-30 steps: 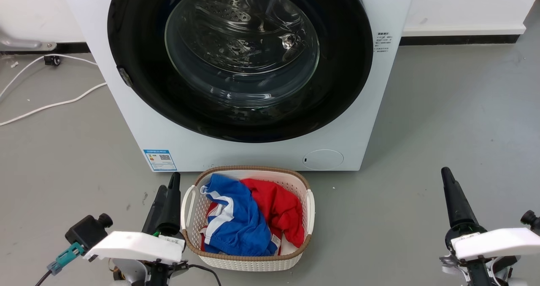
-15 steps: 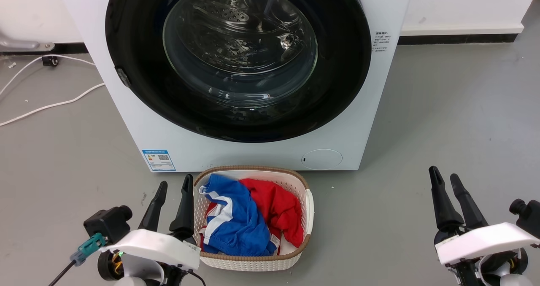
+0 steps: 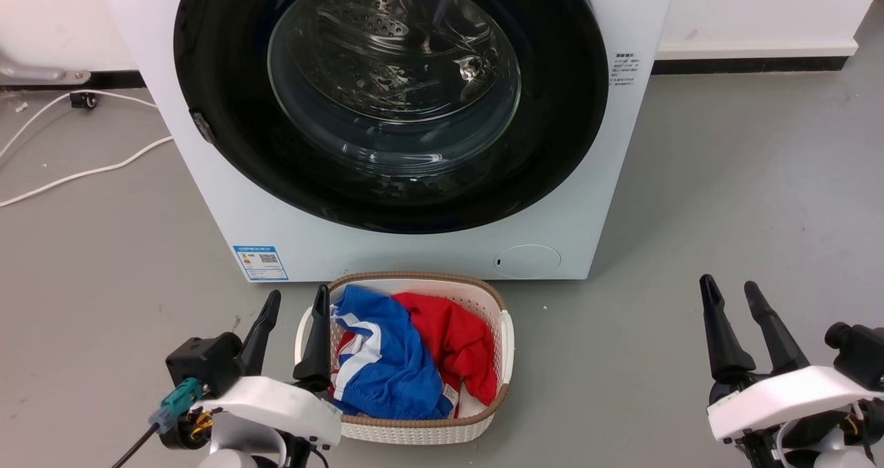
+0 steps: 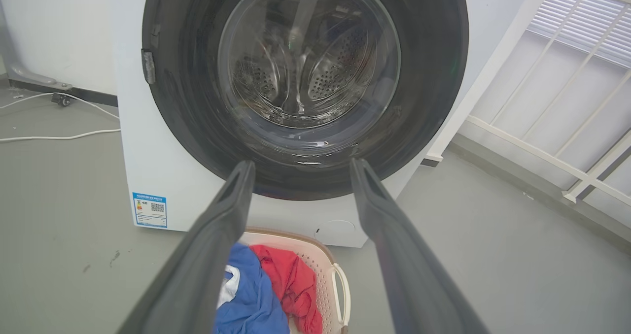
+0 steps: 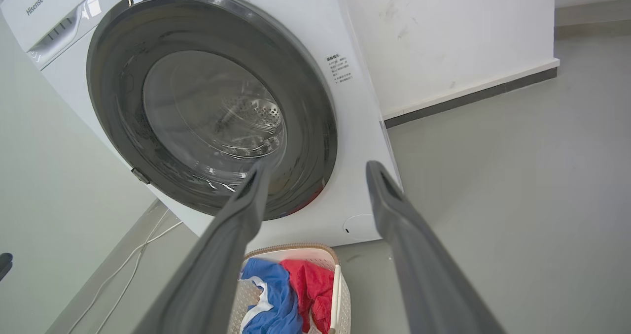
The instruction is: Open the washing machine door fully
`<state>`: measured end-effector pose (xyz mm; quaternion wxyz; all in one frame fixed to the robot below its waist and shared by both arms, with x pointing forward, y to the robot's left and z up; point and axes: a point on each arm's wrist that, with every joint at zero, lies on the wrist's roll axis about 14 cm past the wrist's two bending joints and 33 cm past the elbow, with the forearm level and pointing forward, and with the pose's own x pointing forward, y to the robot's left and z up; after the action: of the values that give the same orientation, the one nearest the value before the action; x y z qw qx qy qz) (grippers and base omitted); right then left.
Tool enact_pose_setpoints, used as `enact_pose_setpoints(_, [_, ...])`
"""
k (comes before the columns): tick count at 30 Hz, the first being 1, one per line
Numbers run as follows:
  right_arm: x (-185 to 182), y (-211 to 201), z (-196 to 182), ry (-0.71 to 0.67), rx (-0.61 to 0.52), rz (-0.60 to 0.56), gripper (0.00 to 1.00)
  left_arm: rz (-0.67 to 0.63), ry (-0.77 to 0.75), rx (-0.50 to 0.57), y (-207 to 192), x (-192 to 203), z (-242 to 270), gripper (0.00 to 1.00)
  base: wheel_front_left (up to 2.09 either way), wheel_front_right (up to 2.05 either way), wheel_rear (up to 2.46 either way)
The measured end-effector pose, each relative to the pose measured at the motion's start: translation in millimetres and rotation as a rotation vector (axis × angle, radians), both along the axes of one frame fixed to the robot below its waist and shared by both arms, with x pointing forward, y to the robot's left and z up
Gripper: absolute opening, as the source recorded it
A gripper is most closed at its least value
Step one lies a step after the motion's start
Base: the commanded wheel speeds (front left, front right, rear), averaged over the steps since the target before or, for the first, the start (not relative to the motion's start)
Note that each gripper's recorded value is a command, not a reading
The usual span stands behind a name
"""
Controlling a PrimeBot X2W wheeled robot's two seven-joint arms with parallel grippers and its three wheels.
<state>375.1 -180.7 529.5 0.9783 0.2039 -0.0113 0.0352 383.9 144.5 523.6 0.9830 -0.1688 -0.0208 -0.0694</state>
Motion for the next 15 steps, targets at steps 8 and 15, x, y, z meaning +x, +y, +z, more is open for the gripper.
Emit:
enact_pose_setpoints(8, [-1.7, 3.2, -0.8, 0.002, -0.077, 0.008, 1.0, -0.003, -0.022, 0.062, -2.7, -0.5, 1.7, 1.0, 0.0, 0.0, 0.0])
enact_pose_setpoints(15, [-2.1, 4.6, -0.1, -0.001, -0.137, 0.012, 1.0, -0.006, -0.046, 0.131, -4.5, -1.3, 3.7, 1.0, 0.0, 0.0, 0.0])
